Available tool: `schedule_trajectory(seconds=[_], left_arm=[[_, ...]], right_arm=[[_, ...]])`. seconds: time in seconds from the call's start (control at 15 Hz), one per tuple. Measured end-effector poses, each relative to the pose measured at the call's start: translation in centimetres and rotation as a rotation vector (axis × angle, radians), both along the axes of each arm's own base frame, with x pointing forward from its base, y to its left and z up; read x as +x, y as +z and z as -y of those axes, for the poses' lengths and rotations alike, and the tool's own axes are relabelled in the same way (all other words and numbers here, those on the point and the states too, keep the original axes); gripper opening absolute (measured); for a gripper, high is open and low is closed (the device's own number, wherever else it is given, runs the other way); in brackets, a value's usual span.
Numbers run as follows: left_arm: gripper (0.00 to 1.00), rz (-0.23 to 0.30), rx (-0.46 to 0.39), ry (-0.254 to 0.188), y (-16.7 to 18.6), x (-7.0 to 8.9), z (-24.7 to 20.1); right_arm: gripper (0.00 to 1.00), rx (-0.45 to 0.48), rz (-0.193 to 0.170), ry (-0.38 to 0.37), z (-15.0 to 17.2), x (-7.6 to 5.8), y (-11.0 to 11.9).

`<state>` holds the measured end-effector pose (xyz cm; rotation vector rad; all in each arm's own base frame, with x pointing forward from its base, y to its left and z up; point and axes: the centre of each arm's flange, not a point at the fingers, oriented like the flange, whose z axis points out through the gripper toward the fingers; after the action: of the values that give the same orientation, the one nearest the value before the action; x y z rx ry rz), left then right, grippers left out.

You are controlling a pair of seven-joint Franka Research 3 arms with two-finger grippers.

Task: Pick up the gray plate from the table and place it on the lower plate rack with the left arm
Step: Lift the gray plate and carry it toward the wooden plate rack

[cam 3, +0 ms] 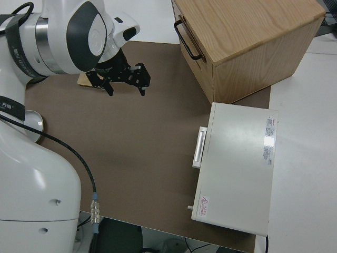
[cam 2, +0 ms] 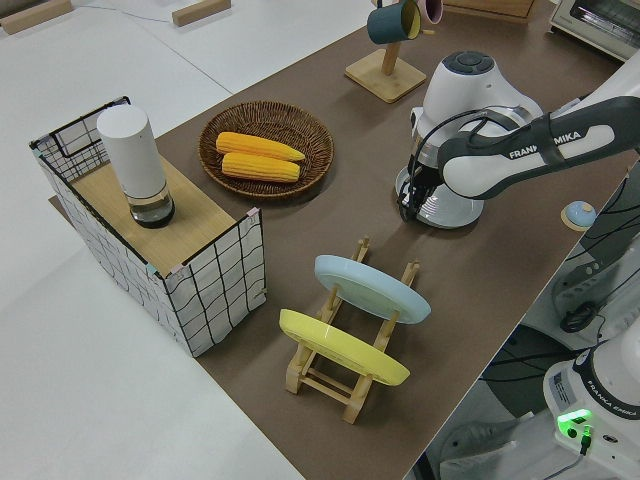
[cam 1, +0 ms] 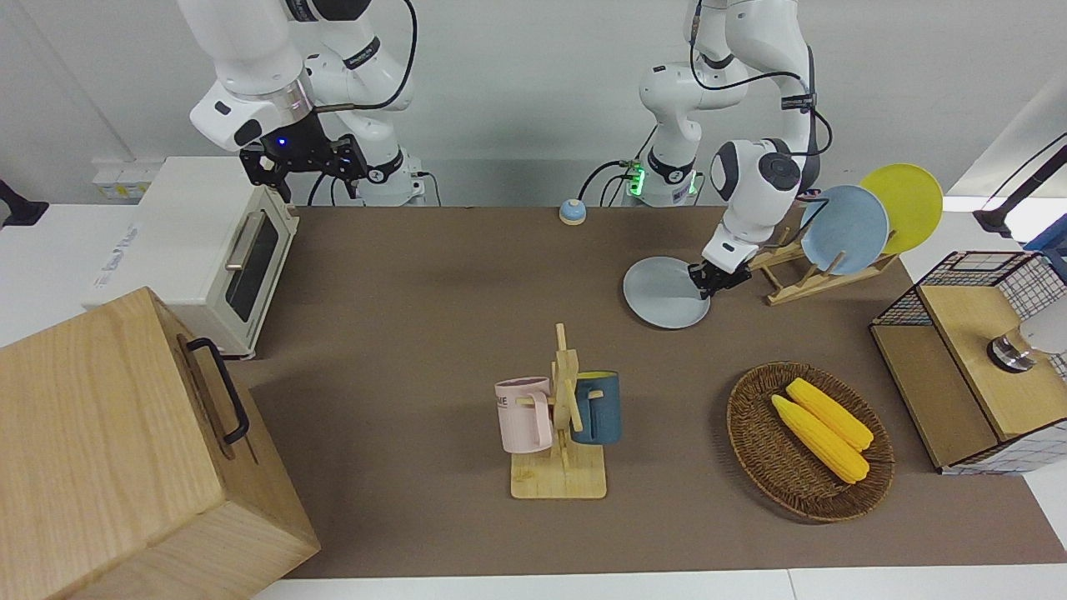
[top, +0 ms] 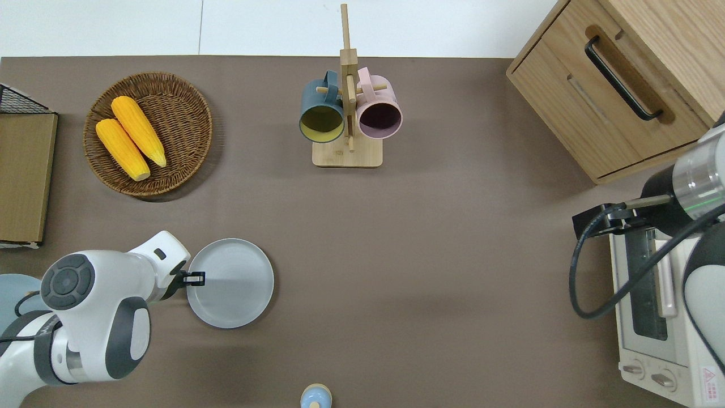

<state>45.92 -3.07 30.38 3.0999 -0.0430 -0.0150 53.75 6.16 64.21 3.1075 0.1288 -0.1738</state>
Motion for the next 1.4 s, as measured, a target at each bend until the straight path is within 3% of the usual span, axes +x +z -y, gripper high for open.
schedule_trajectory(seconds=[0.33, 0.8, 1.4], left_arm=[[0.03, 0.005, -0.001, 0.000, 0.9, 0.4, 0.0], [0.03, -0.004, -0.005, 0.008, 6.5, 2.2, -0.5], [0.03, -0.055, -0.018, 0.014, 18.2, 4.5, -1.4]], right_arm=[[0.99, 0.000, 0.000, 0.000, 0.0, 0.0, 0.0], [0.99, 0.000, 0.000, 0.000, 0.0, 0.0, 0.0], [0.99, 0.000, 0.000, 0.000, 0.0, 0.0, 0.0]])
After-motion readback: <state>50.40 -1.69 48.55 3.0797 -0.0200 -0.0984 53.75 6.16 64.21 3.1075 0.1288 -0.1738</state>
